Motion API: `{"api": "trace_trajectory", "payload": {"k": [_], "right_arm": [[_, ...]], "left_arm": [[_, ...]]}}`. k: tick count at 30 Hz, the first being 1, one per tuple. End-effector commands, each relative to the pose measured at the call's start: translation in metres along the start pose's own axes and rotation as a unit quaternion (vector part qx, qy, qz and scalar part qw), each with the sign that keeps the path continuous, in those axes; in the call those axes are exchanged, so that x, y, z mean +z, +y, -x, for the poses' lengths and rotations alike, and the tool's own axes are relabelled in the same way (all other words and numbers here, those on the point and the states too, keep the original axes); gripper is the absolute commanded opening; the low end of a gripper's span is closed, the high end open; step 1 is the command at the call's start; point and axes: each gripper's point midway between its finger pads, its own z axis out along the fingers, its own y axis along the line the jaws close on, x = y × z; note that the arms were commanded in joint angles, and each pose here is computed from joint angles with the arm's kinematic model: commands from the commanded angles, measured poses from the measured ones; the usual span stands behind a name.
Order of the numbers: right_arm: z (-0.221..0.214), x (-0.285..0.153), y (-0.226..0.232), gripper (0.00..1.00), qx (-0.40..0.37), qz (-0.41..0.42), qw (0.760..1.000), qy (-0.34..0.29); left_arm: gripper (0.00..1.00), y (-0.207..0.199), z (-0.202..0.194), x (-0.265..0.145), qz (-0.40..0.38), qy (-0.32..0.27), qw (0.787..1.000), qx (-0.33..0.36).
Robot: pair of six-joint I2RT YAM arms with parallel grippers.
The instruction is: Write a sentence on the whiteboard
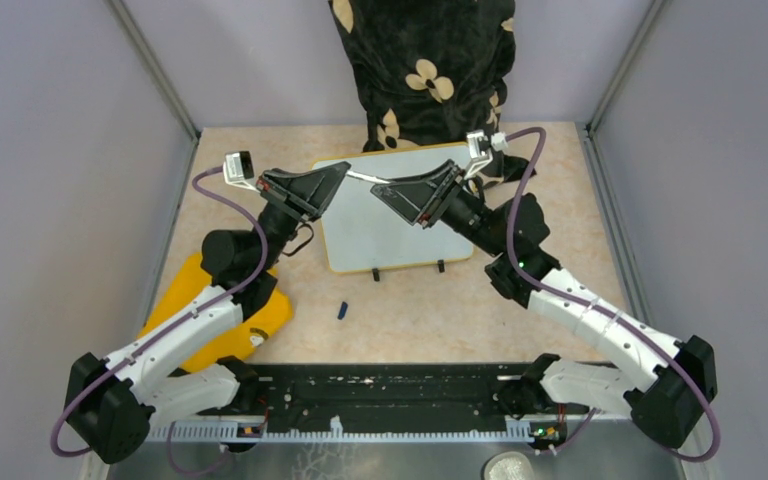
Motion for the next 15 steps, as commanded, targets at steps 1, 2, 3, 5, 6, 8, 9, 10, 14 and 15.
{"api": "trace_trajectory", "payload": {"k": [1, 2, 3, 5, 6, 8, 9, 10, 14, 15], "right_arm": [[0.027, 0.010, 0.025, 0.46, -0.005, 0.033, 0.999, -0.038], [0.027, 0.010, 0.023, 0.46, -0.004, 0.031, 0.999, -0.038], [0.027, 0.011, 0.023, 0.46, -0.002, 0.030, 0.999, -0.038], [0.026, 0.012, 0.021, 0.47, 0.000, 0.029, 0.999, -0.037], [0.026, 0.013, 0.021, 0.47, 0.000, 0.029, 0.999, -0.037], [0.026, 0.013, 0.021, 0.47, 0.001, 0.028, 0.999, -0.037], [0.027, 0.013, 0.020, 0.47, 0.001, 0.026, 0.999, -0.039], [0.027, 0.013, 0.019, 0.47, 0.002, 0.023, 0.999, -0.040], [0.027, 0.013, 0.015, 0.46, 0.003, 0.015, 0.999, -0.042], [0.027, 0.013, 0.015, 0.46, 0.004, 0.014, 0.999, -0.041]], "left_arm": [[0.00, 0.004, 0.002, -0.001, 0.010, -0.013, 1.000, -0.005], [0.00, 0.006, 0.002, -0.001, 0.013, -0.012, 1.000, -0.006], [0.00, 0.007, 0.001, -0.001, 0.015, -0.012, 1.000, -0.007], [0.00, 0.010, 0.000, -0.001, 0.021, -0.010, 1.000, -0.007], [0.00, 0.013, -0.002, -0.001, 0.025, -0.008, 1.000, -0.008], [0.00, 0.016, -0.002, -0.001, 0.031, -0.008, 0.999, -0.008], [0.00, 0.018, -0.003, -0.001, 0.035, -0.007, 0.999, -0.007], [0.00, 0.019, -0.003, -0.001, 0.038, -0.006, 0.999, -0.005], [0.00, 0.027, -0.006, -0.002, 0.060, 0.001, 0.998, 0.004], [0.00, 0.028, -0.006, -0.002, 0.063, 0.000, 0.998, 0.007]]}}
